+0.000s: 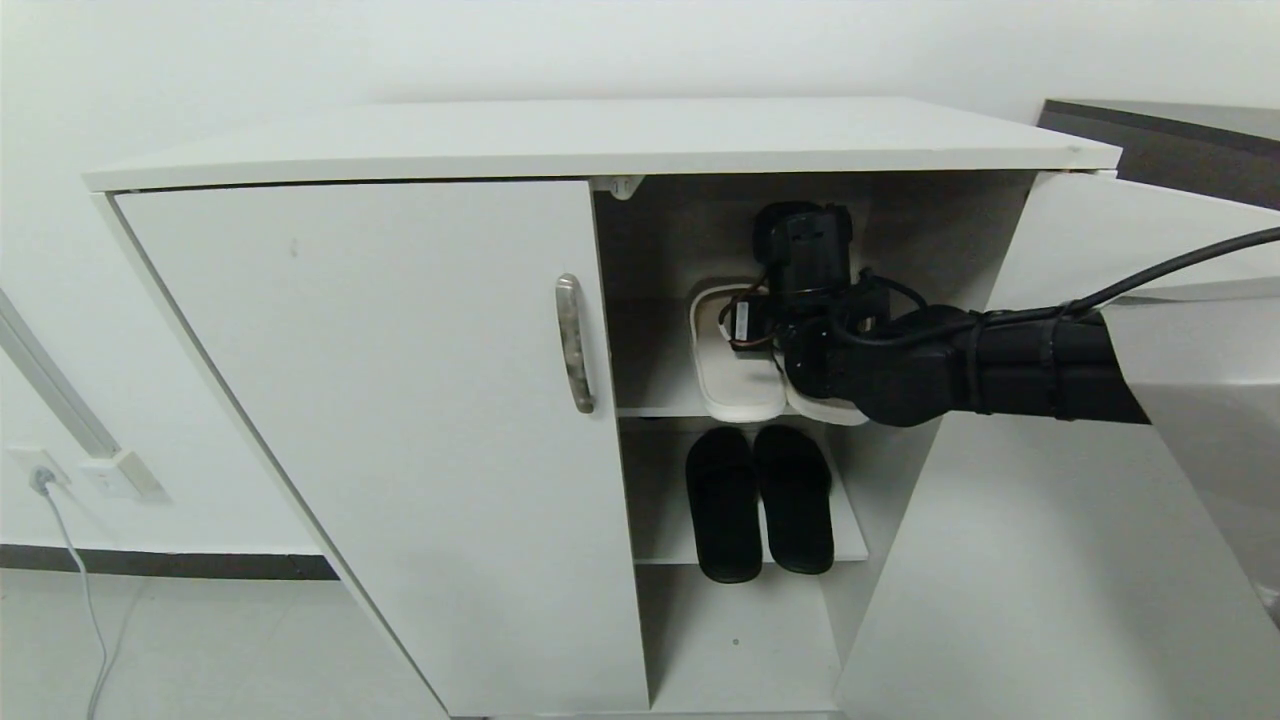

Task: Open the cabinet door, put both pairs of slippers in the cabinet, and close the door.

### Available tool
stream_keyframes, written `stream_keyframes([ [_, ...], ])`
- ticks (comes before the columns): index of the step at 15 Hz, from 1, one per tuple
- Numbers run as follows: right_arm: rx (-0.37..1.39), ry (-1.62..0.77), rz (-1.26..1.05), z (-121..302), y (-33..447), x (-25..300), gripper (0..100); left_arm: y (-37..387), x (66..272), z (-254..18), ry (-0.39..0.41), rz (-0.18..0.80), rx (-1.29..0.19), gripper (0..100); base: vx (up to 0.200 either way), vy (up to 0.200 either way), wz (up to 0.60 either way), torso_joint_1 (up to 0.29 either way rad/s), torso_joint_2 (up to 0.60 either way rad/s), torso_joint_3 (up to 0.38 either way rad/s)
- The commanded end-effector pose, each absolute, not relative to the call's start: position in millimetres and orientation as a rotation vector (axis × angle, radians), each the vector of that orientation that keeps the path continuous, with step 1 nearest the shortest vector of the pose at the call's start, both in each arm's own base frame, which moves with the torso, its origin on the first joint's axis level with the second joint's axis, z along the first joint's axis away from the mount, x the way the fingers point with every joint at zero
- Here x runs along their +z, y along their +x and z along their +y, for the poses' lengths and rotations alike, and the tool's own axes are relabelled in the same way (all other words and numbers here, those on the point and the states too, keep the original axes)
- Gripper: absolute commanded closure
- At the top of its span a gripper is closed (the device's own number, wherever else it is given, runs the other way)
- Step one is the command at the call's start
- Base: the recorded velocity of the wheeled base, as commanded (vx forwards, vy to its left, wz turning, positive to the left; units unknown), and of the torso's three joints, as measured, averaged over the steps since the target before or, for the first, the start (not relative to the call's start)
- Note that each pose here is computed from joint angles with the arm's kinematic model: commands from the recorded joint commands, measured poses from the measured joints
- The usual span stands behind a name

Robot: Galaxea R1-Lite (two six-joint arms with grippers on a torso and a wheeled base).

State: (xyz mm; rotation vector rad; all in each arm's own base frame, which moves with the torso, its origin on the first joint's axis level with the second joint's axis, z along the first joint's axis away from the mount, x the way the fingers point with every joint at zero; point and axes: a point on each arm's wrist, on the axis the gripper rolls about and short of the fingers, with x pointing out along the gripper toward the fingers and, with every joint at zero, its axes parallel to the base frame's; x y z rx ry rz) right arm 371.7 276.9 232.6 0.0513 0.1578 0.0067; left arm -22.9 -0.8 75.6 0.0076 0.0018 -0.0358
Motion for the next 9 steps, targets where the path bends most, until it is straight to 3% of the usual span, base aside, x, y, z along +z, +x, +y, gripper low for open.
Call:
stream_keyframes([
  [1,0.007,0.042,0.170,279,374,226,100,-23,76,-1,0.008,0.001,-0.035,100,0.000,0.000,0.00,0.000,0.00,0.000],
  [4,0.010,0.044,0.170,280,374,225,100,-23,76,-1,0.008,0.003,-0.035,100,0.000,0.000,0.00,0.000,0.00,0.000],
  [5,0.010,0.043,0.171,280,374,225,0,-23,76,-1,0.008,0.003,-0.035,100,0.000,0.000,0.00,0.000,0.00,0.000],
  [9,0.020,0.034,0.187,274,364,227,0,-23,76,-1,0.008,0.003,-0.035,100,0.000,0.000,0.00,0.000,0.00,0.000],
])
